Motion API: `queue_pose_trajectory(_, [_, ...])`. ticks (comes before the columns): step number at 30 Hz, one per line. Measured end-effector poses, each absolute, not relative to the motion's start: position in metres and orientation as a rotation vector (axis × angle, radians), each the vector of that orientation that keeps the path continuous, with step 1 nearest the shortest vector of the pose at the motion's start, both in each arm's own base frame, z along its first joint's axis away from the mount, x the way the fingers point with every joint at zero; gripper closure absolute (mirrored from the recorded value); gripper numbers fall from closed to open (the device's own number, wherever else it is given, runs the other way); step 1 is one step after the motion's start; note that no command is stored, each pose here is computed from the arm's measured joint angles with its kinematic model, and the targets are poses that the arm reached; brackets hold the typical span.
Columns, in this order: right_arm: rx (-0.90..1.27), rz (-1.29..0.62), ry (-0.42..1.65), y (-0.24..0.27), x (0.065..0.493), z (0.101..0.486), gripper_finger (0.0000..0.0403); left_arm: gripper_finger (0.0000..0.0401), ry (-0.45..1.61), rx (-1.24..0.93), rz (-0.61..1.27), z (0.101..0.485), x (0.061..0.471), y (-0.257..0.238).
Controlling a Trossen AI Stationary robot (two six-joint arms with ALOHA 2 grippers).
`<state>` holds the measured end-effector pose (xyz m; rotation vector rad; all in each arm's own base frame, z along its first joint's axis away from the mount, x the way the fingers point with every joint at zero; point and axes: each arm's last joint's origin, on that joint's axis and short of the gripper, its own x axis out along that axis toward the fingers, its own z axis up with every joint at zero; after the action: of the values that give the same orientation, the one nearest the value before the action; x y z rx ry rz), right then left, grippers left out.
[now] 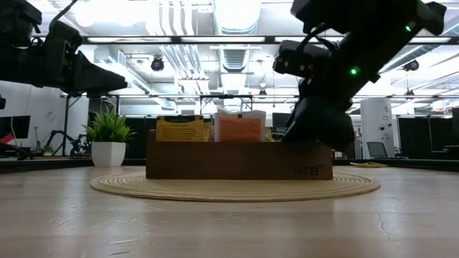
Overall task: Pick & Place Tea
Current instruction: Put the bottom lemon tea sachet into the right section of the wooden organizer, then put the lemon tea sachet into the right section of the wooden organizer
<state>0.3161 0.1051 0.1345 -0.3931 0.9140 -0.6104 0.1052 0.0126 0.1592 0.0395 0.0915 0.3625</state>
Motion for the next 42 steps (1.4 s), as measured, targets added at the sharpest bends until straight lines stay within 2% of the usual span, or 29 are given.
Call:
queue_pose_trajectory(5, [-0.430,-0.613,0.925,0.104,0.314,0.137,0.0193,0.0199,0.092,0.040,0.363,0.159,0.105,0.013])
queue_pose_trajectory(15, [-0.416,-0.607,0.903,0.104,0.315,0.180,0.0193,0.0199,0.091,0.039,0.363,0.159,0.105,0.013])
queue_pose_trajectory(21, [-0.454,-0.747,0.813,0.091,0.303,0.211,0.0196,0.0199,0.092,0.040,0.363,0.159,0.105,0.013])
queue_pose_trajectory(25, [-0.245,-0.901,0.743,0.060,0.285,0.242,0.0204,0.0199,0.092,0.040,0.363,0.159,0.105,0.013])
queue_pose_trajectory(33, [0.235,-1.069,0.857,-0.010,0.234,0.268,0.0213,0.0199,0.092,0.039,0.364,0.159,0.105,0.013])
queue_pose_trajectory(36, [0.276,-1.087,0.858,-0.019,0.222,0.266,0.0211,0.0199,0.091,0.039,0.364,0.159,0.105,0.013])
queue_pose_trajectory(42, [0.218,-1.212,0.805,-0.024,0.206,0.245,0.0211,0.0199,0.092,0.040,0.363,0.159,0.105,0.013])
